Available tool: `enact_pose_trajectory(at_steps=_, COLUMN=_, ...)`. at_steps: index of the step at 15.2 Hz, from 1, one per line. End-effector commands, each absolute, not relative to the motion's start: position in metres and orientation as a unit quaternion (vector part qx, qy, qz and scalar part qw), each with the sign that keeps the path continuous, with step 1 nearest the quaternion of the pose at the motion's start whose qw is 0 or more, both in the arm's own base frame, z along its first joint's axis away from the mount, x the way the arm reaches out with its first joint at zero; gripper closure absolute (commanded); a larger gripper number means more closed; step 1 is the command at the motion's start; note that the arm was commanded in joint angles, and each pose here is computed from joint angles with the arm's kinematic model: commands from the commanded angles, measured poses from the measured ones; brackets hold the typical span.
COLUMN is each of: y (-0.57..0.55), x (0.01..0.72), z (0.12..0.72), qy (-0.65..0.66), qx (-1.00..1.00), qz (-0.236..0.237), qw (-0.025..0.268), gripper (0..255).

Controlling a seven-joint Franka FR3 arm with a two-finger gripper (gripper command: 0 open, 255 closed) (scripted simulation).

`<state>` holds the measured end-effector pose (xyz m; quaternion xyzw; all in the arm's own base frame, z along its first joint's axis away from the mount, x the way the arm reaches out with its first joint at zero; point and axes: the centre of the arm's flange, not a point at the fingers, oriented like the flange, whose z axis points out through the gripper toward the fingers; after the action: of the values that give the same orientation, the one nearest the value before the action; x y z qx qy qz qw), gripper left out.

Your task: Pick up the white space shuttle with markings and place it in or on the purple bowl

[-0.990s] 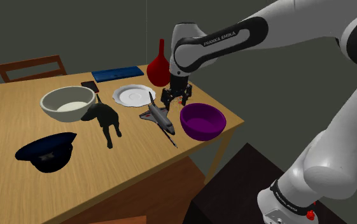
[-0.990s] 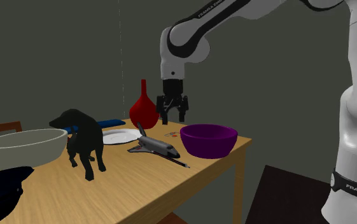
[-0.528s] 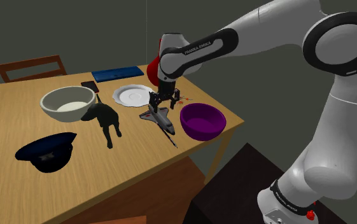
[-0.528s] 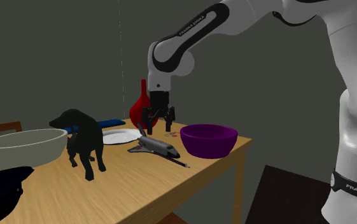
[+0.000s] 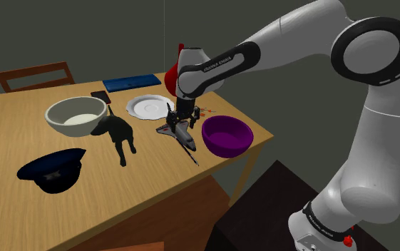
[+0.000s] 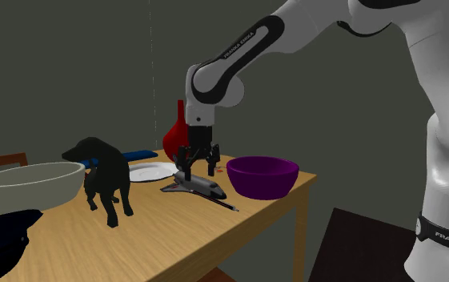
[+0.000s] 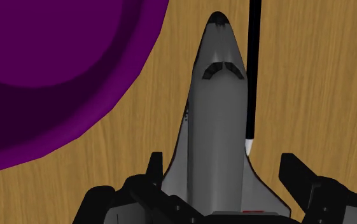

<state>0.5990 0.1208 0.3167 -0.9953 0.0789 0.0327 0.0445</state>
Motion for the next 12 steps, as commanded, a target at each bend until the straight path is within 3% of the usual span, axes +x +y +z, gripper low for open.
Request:
enact_pose_trajectory(at_steps=1, y=0.1207, x=0.5990, z=0.3159, qy=0.079, qx=-0.995, qz=0.032, qw=0.045, gripper=0)
enact_pose_trajectory(at_steps=5, y=0.1207, x=0.5990, z=0.3159, qy=0.079, qx=-0.995, qz=0.033, qw=0.045, gripper=0)
enact_pose_trajectory(at_steps=6, y=0.1207, x=0.5990, z=0.3159, qy=0.079, qx=-0.995, qz=0.033, qw=0.045, gripper=255)
enact_pose_trajectory(at_steps=12, y=0.1207, x=0.5990, z=0.3160, qy=0.079, qx=-0.995, qz=0.033, qw=0.045, gripper=255)
